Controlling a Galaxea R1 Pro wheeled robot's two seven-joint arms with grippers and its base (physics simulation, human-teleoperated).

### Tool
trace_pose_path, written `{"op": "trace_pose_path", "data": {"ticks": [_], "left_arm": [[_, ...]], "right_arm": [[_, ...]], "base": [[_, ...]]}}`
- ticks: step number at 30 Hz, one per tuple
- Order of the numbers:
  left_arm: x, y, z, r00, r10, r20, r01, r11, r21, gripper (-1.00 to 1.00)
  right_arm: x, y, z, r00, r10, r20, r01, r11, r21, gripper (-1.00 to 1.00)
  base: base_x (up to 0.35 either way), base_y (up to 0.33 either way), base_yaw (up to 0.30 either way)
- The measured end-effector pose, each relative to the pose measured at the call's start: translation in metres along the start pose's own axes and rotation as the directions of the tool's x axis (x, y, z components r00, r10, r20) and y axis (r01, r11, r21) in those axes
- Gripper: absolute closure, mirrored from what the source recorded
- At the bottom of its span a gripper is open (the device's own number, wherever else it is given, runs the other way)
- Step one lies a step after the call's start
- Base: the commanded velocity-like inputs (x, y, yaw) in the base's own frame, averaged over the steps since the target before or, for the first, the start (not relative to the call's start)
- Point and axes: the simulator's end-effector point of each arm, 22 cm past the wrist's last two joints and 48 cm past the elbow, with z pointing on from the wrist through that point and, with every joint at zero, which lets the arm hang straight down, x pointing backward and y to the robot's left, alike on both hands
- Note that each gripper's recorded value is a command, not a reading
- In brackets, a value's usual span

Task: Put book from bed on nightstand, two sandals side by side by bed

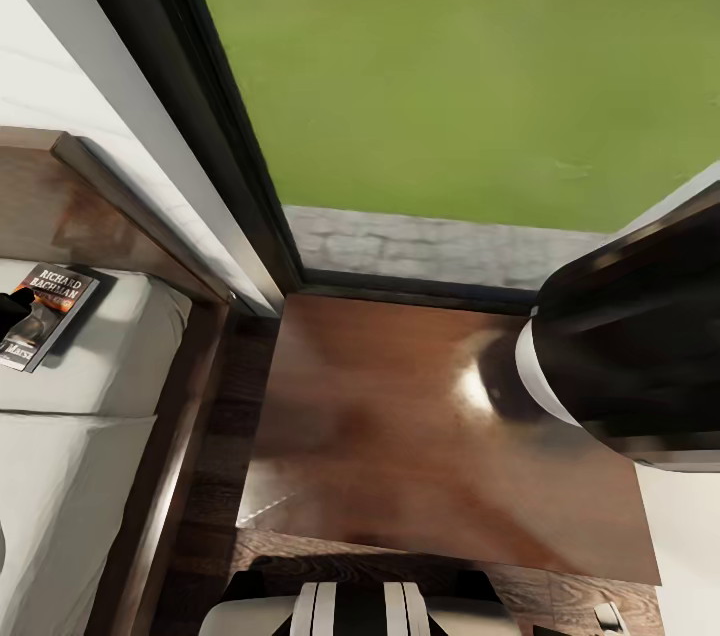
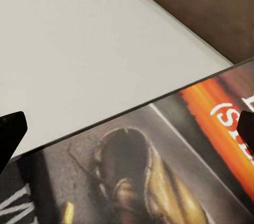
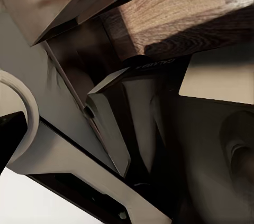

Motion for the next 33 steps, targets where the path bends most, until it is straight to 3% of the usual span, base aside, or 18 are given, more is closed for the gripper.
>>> {"op": "trace_pose_path", "data": {"ticks": [23, 33], "left_arm": [[0.0, 0.0, 0.0, 1.0, 0.0, 0.0, 0.0, 1.0, 0.0, -1.0], [-0.002, 0.002, 0.0, 1.0, 0.011, 0.003, -0.011, 1.0, -0.007, -1.0]], "right_arm": [[0.0, 0.0, 0.0, 1.0, -0.001, 0.0, 0.001, 1.0, 0.0, -1.0], [0.0, 0.014, 0.0, 1.0, -0.004, 0.001, 0.004, 0.998, -0.065, -1.0]], "base": [[0.0, 0.0, 0.0], [0.0, 0.0, -0.076]]}}
